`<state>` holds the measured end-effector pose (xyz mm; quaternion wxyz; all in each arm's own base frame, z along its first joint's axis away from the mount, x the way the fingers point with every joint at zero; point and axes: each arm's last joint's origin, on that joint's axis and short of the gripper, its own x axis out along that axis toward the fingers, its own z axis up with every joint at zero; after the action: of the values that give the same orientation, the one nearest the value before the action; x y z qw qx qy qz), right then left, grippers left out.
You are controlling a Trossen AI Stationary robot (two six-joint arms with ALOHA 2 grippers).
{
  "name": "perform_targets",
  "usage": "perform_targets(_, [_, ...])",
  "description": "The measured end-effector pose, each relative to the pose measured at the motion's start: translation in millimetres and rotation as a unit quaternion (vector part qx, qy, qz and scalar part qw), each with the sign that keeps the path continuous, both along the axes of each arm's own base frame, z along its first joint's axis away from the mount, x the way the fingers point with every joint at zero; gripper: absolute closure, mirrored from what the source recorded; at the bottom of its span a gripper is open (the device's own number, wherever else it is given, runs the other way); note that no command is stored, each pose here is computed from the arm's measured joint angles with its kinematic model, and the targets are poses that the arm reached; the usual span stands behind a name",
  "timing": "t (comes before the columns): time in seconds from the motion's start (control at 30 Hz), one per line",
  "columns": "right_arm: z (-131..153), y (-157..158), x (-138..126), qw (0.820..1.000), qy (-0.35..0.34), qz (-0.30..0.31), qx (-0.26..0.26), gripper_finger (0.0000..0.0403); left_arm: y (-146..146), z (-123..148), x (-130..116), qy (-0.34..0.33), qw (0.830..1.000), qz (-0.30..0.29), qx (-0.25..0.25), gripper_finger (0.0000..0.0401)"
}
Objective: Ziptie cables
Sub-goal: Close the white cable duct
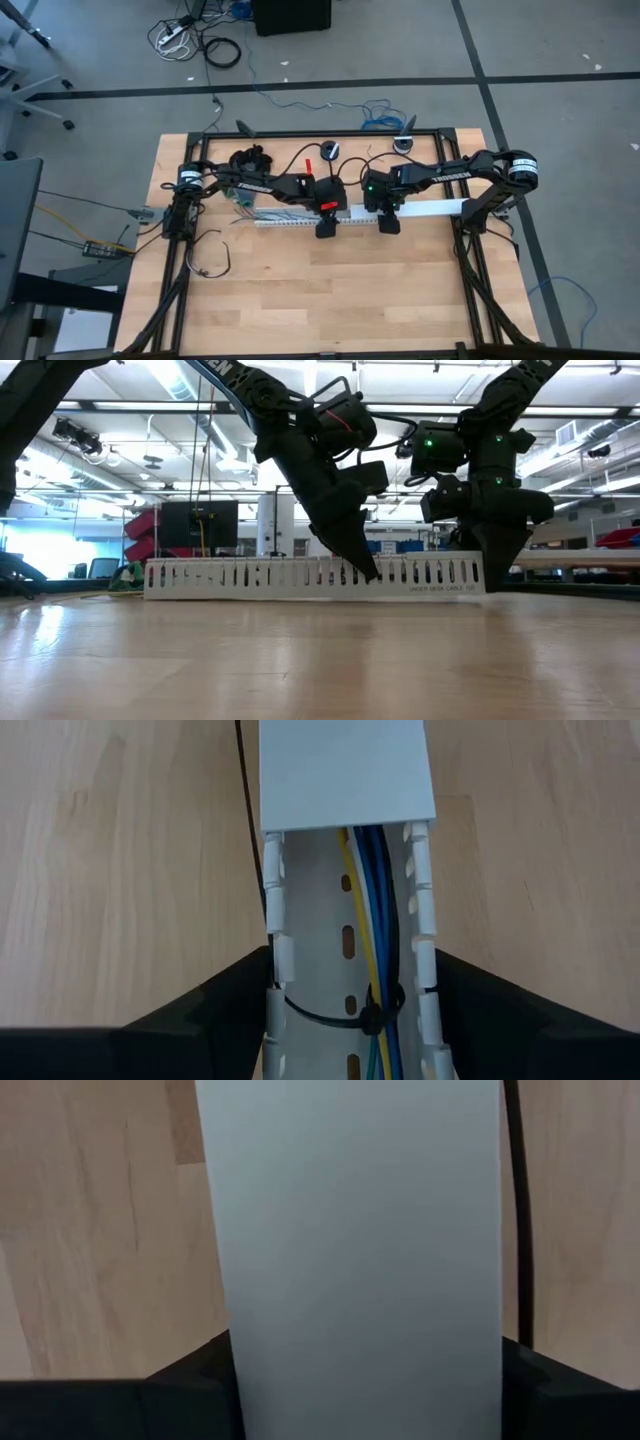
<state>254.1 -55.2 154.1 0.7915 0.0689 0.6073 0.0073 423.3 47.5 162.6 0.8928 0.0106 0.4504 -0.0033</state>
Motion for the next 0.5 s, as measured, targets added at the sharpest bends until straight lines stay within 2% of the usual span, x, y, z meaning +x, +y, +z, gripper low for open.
perform_targets(0.23, [0.1, 0.7, 0.1, 1.0, -0.001, 0.005, 0.004, 0.0174, -2.2, -0.1, -0.4, 0.0, 0.999, -0.023, -0.033, 0.0148])
perform_targets(0.5, [0.1, 0.5, -0.2, 1.0, 0.002, 0.003, 0.0, 0.0174, -1.7, 0.7, 0.6, -0.005, 1.0, -0.022, -0.022, 0.0121])
